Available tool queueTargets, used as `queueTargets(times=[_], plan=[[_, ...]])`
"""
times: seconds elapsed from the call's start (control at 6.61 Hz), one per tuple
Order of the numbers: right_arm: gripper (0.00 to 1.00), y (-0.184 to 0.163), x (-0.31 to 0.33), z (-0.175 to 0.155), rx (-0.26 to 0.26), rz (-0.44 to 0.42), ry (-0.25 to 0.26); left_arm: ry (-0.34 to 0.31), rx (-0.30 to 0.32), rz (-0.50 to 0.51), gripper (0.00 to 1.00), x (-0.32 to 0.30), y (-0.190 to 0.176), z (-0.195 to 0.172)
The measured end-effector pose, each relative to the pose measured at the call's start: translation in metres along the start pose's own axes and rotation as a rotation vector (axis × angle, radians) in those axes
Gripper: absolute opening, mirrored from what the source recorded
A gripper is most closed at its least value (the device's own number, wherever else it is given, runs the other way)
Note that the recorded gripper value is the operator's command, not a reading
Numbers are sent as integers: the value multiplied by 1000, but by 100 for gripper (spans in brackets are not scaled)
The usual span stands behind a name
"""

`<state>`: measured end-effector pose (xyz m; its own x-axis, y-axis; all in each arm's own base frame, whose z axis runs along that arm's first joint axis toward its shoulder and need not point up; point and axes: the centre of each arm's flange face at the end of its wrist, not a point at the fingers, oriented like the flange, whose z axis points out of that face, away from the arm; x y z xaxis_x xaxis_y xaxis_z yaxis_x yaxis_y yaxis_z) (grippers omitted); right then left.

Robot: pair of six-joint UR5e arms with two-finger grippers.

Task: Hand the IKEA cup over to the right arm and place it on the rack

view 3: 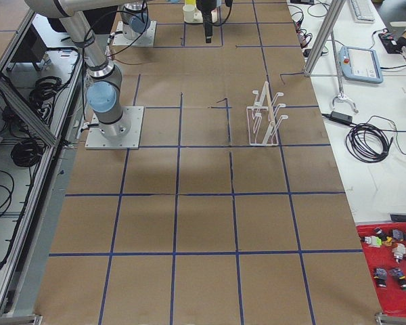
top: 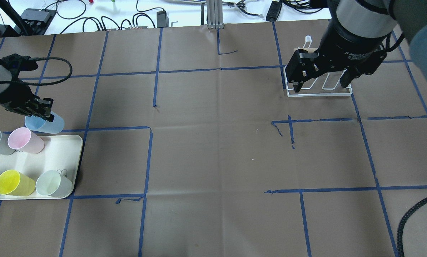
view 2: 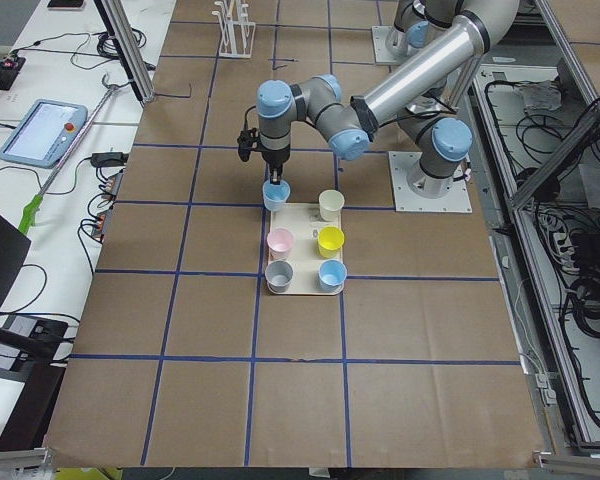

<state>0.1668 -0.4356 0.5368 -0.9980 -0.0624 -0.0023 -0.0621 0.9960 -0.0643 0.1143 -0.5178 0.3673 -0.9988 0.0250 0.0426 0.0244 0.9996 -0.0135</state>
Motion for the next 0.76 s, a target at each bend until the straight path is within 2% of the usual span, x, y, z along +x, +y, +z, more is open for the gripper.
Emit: queueTargets(times=[0.3,0.61,0.76], plan=[[100,0,0,0,-1,-1,0,79,59,55,0,41,-14,-76],[96,-3,1,3,2,-2,2,193,148,112,0,82,-14,-106],[98,-12,0,8,32,18,-1,281,221,145,0,98,-18,-114]])
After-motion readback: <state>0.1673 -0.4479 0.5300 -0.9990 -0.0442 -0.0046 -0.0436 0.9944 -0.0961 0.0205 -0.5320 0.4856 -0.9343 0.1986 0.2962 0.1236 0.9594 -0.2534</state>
